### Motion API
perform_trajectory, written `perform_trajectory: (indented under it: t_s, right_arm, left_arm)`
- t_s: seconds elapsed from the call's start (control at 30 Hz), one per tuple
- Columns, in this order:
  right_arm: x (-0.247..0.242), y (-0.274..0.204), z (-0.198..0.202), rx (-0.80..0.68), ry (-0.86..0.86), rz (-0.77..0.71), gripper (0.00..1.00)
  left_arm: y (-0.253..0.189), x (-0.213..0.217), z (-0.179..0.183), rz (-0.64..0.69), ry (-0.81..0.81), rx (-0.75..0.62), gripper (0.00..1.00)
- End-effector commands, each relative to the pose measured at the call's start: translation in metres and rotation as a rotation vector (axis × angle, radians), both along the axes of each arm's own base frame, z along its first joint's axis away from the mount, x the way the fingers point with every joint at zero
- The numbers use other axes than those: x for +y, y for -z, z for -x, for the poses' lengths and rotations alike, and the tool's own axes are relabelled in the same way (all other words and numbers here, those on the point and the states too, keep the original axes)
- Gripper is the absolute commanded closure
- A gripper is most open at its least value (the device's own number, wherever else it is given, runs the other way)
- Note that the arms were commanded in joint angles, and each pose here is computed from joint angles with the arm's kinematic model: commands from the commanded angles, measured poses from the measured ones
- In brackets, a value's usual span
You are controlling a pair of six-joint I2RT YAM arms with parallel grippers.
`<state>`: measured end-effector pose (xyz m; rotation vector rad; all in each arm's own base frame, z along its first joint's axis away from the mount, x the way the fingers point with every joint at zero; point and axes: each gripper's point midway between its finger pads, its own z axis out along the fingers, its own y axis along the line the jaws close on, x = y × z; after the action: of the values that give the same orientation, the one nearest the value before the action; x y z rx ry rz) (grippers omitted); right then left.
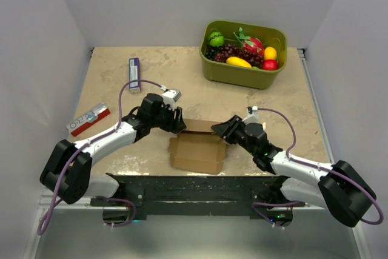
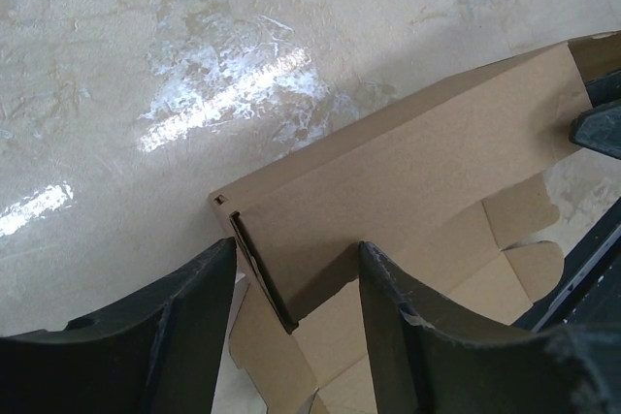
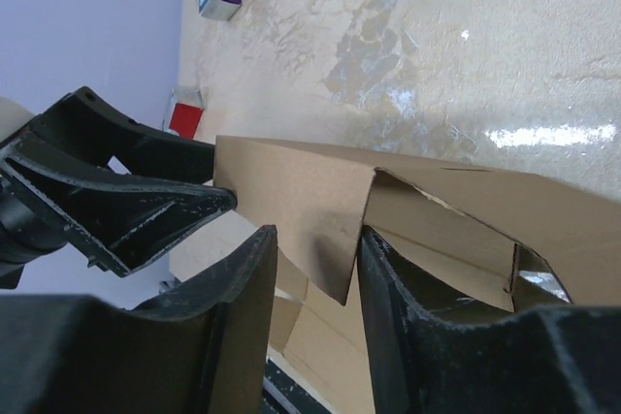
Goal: Fold the paper box
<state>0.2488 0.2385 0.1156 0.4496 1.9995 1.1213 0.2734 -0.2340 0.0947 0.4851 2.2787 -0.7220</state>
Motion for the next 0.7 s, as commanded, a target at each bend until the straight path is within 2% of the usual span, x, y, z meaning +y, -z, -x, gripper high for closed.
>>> perform_trajectory:
  t_s: [0.0,0.17,0.23,0.4,0.43,0.57,0.6,0.67]
  right_arm:
    - [0.005,-0.027,-0.008,-0.073,0.026,-0.098,0.62]
    - [-0.003,-0.021,-0.009,-0.050,0.077,-0.114,0.75]
    - [-0.006,-0.020,-0.009,-0.043,0.092,-0.126,0.85]
    - [-0.008,-0.015,-0.009,-0.027,0.108,-0.113,0.87]
    - [-0.009,-0.013,-0.010,-0.023,0.109,-0.108,0.86]
    - [-0.010,-0.011,-0.005,-0.018,0.097,-0.080,0.65]
    - [-0.012,-0.012,-0.004,-0.027,0.090,-0.061,0.54]
    - [-0.017,-0.013,0.001,-0.031,0.084,-0.029,0.47]
  left_arm:
    - [-0.004,-0.004,0.001,0.012,0.026,0.002,0.43]
    - [-0.005,-0.005,0.001,0.020,0.029,0.002,0.43]
    - [-0.006,-0.005,0.001,0.022,0.030,0.000,0.43]
    - [-0.007,-0.006,0.002,0.027,0.034,0.000,0.43]
    - [-0.007,-0.006,0.002,0.027,0.033,0.001,0.43]
    - [-0.006,-0.005,0.001,0.023,0.030,0.002,0.43]
    - [-0.005,-0.005,0.001,0.023,0.028,0.003,0.43]
    - [-0.005,-0.005,0.000,0.020,0.025,0.002,0.43]
